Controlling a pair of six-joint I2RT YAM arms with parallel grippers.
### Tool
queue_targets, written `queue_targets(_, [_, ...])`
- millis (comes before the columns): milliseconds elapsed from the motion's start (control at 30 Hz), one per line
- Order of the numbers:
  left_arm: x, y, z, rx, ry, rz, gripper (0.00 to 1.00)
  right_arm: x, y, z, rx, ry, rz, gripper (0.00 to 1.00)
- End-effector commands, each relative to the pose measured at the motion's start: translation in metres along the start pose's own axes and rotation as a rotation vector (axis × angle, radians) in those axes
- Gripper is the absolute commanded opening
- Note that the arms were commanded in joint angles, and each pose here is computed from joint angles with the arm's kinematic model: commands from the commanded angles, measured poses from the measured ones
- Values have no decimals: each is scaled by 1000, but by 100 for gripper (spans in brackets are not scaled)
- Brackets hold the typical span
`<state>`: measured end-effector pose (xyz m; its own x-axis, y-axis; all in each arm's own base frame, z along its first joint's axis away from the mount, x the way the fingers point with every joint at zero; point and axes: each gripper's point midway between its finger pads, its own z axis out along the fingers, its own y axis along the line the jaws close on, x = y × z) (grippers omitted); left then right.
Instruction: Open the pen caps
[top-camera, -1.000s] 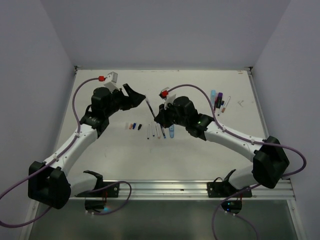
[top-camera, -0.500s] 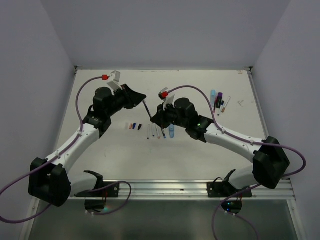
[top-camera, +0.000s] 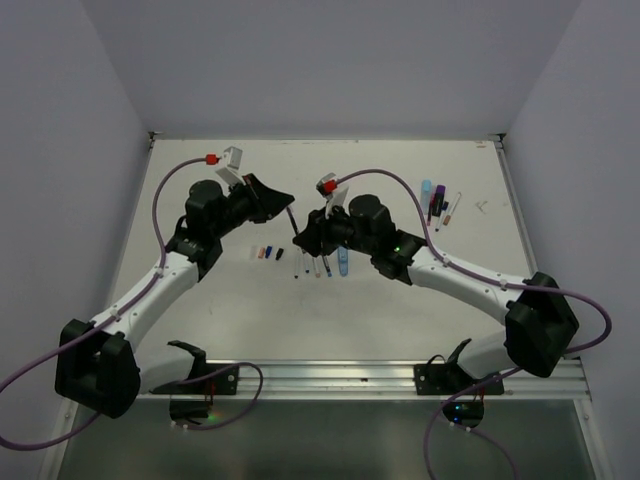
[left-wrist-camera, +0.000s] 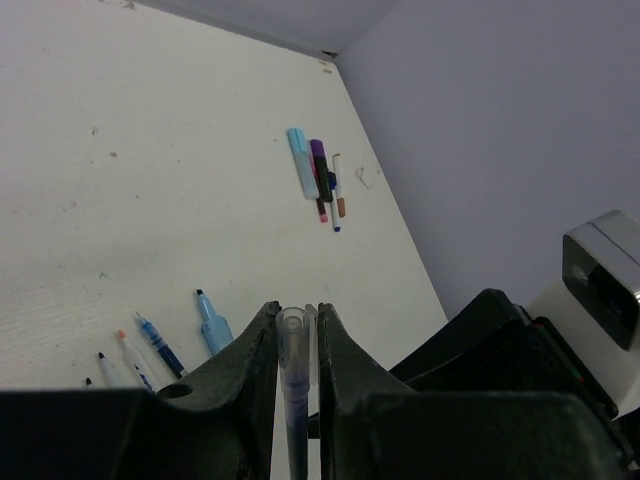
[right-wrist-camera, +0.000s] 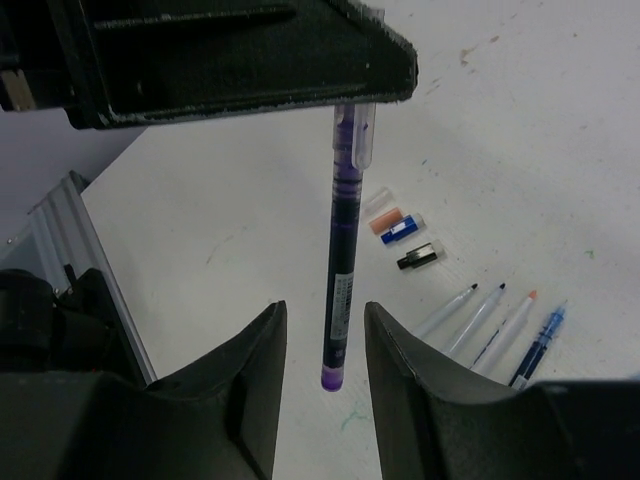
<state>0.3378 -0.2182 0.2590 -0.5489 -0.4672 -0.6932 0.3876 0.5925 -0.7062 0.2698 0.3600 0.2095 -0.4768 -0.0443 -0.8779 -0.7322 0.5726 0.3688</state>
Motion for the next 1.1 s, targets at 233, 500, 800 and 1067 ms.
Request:
queue_targets(233, [-7, -20, -13, 71, -36, 46, 0, -57, 21, 24, -75, -111, -37, 41])
queue_targets(500, [-17, -22, -14, 72, -84, 71, 0, -46, 19, 20, -78, -83, -50, 0])
queue_targets(800, [-92, -45, -33, 53, -398, 141, 0, 29, 5, 7, -76, 77, -47, 0])
queue_targets(1067, [-170, -75, -73, 44, -753, 201, 0, 87, 0, -7, -90, 169, -29, 0])
